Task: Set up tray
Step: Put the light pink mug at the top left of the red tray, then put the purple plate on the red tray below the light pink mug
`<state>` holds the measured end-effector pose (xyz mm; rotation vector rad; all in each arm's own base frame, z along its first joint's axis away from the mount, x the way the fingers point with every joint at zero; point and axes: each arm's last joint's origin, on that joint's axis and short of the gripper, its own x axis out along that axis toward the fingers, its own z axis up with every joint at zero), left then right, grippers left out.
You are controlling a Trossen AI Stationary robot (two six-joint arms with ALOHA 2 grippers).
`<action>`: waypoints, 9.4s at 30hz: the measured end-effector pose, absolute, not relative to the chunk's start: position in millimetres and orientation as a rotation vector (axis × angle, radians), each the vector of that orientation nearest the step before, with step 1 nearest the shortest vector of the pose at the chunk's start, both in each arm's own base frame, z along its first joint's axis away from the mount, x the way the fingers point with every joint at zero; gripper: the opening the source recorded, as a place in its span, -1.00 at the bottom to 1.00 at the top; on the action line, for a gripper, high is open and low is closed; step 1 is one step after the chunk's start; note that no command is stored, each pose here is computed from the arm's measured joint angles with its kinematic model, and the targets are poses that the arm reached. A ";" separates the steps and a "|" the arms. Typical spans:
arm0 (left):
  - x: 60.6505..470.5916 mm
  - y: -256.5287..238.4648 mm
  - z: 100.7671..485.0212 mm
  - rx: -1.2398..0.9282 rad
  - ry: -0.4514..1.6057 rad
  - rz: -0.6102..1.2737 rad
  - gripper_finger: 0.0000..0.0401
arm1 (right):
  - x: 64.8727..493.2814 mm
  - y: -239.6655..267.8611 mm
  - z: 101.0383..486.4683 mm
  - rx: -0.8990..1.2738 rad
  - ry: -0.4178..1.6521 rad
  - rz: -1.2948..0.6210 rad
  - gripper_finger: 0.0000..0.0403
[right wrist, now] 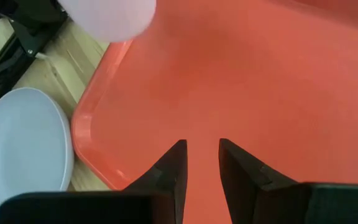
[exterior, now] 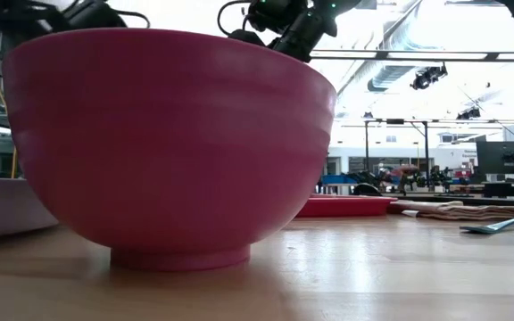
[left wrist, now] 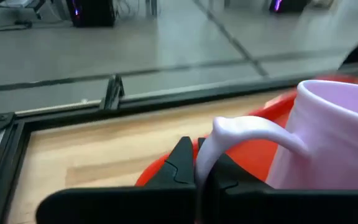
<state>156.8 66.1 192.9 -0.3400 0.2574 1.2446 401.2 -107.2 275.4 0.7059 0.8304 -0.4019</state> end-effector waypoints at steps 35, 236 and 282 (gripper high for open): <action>117.1 56.0 137.1 -0.430 -0.011 1.237 -0.65 | 406.8 -113.3 281.4 0.647 0.735 -0.395 -0.65; 133.2 62.1 116.3 -0.309 0.297 1.420 0.02 | 404.3 -109.2 277.8 0.624 0.798 -0.353 -0.65; 110.1 22.8 184.4 -0.808 0.171 0.090 0.02 | 357.8 -74.4 299.7 0.211 1.071 -0.325 -0.65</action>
